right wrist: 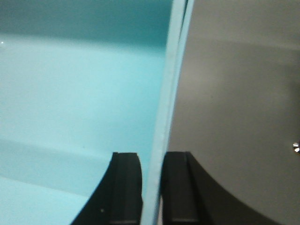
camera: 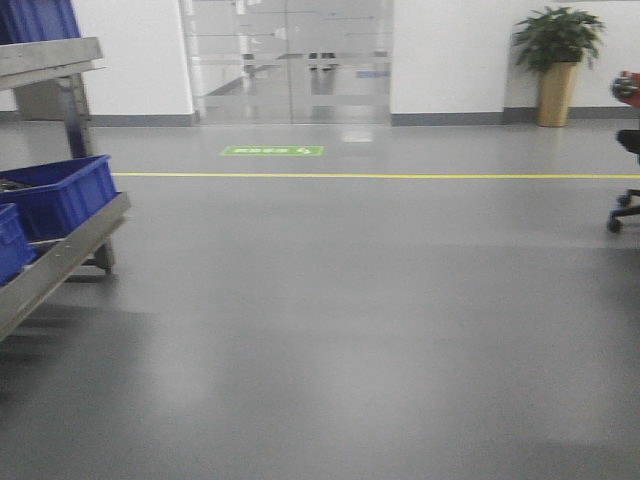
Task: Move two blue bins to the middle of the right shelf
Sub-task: 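Drive the base across the floor carrying the teal bin in both grippers, then turn the base toward the next shelf of blue bins holding the teal bin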
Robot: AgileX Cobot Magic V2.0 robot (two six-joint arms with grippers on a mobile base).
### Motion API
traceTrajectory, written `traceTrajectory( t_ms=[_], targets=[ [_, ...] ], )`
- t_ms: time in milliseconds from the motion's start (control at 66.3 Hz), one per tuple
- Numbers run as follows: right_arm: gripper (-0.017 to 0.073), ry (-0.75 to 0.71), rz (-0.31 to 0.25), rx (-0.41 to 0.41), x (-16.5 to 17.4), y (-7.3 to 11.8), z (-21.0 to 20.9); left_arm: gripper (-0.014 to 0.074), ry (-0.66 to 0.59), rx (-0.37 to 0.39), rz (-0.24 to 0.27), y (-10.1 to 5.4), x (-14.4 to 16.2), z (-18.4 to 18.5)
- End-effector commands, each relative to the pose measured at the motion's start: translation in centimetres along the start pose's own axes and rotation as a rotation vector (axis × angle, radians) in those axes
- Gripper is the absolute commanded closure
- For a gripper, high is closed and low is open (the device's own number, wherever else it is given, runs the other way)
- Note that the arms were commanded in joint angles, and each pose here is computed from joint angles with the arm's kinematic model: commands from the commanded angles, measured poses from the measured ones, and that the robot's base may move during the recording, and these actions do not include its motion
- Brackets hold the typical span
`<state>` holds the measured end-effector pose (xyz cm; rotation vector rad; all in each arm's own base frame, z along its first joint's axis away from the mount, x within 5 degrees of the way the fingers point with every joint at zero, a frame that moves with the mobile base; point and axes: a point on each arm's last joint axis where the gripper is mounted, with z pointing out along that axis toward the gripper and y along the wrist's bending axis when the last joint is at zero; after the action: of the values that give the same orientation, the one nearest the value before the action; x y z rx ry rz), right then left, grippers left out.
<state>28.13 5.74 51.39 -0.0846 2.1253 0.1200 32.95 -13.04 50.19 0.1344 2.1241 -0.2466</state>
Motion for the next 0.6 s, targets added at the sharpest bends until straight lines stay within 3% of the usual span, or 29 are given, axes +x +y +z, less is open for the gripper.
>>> traceTrajectory(
  t_ms=[0,588],
  targets=[
    [0.0724,-0.108,0.018,-0.095,-1.01,0.92,-1.26,0.0705,-0.153,0.072,-0.007,-0.76,-1.54,-1.11],
    [0.0724,-0.108,0.018,-0.095,-1.01,0.92,-1.26,0.0705,-0.153,0.072,-0.007,-0.76,-1.54,-1.11]
  ],
)
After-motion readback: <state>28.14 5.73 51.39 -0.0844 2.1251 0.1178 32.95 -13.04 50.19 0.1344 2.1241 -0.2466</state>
